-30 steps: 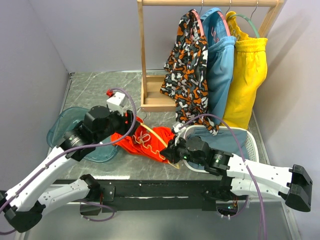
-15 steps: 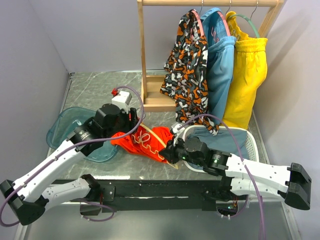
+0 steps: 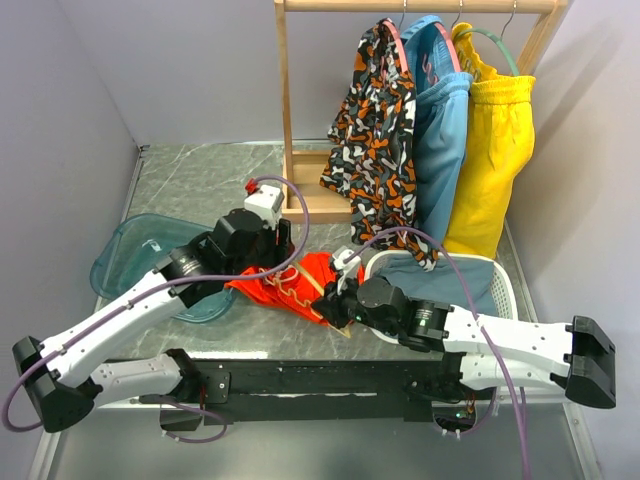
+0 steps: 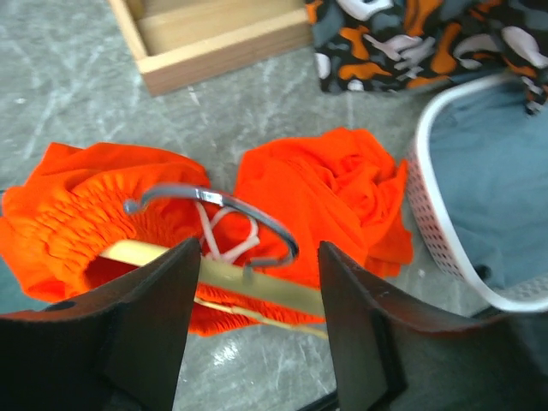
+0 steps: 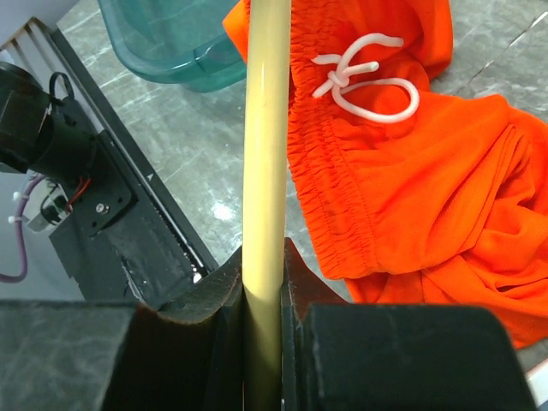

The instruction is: Place the shorts on the hanger

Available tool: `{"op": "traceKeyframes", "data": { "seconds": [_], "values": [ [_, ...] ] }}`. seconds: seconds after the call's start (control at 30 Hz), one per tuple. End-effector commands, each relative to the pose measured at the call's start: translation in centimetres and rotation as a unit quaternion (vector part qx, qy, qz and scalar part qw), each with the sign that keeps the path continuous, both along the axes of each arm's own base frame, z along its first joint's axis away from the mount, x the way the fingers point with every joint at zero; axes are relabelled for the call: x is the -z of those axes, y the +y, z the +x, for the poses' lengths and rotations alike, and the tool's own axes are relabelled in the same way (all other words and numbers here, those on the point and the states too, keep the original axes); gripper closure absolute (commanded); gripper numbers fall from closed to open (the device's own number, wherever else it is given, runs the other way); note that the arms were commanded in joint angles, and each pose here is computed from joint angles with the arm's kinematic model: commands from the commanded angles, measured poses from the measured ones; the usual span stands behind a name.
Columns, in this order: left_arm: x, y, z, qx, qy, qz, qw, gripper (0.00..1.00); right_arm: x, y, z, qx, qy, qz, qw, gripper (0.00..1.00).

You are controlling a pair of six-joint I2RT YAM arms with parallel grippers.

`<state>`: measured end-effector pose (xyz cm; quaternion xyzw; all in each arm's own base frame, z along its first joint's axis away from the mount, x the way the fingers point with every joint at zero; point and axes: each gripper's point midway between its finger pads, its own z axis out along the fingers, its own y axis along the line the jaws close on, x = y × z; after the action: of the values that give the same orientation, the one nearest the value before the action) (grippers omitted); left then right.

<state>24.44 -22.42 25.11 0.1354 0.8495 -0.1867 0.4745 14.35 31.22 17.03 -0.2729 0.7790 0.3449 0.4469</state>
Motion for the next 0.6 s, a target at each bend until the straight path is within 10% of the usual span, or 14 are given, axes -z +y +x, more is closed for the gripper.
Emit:
{"op": "traceKeyframes", "data": {
  "seconds": [0.0,0.37,0.47,0.57],
  "values": [
    [-3.1,0.4,1.9,-0.053,-0.043,-0.018,0.998,0.42,-5.1,1.7,1.0,0.014,-0.047,0.053,0.997,1.0],
    [-1.5,2.2,2.4,-0.108,-0.039,0.017,0.993,0.99,-5.2,2.6,0.9,0.029,-0.075,0.019,0.997,1.0],
    [-2.0,3.0,2.4,-0.124,-0.048,0.022,0.991,0.99,-5.5,2.6,1.0,0.036,-0.073,0.012,0.997,0.99],
    [-2.6,3.8,2.5,-0.141,-0.053,0.026,0.988,0.99,-6.3,2.3,0.8,0.039,-0.065,0.014,0.997,0.65]
  ]
}}
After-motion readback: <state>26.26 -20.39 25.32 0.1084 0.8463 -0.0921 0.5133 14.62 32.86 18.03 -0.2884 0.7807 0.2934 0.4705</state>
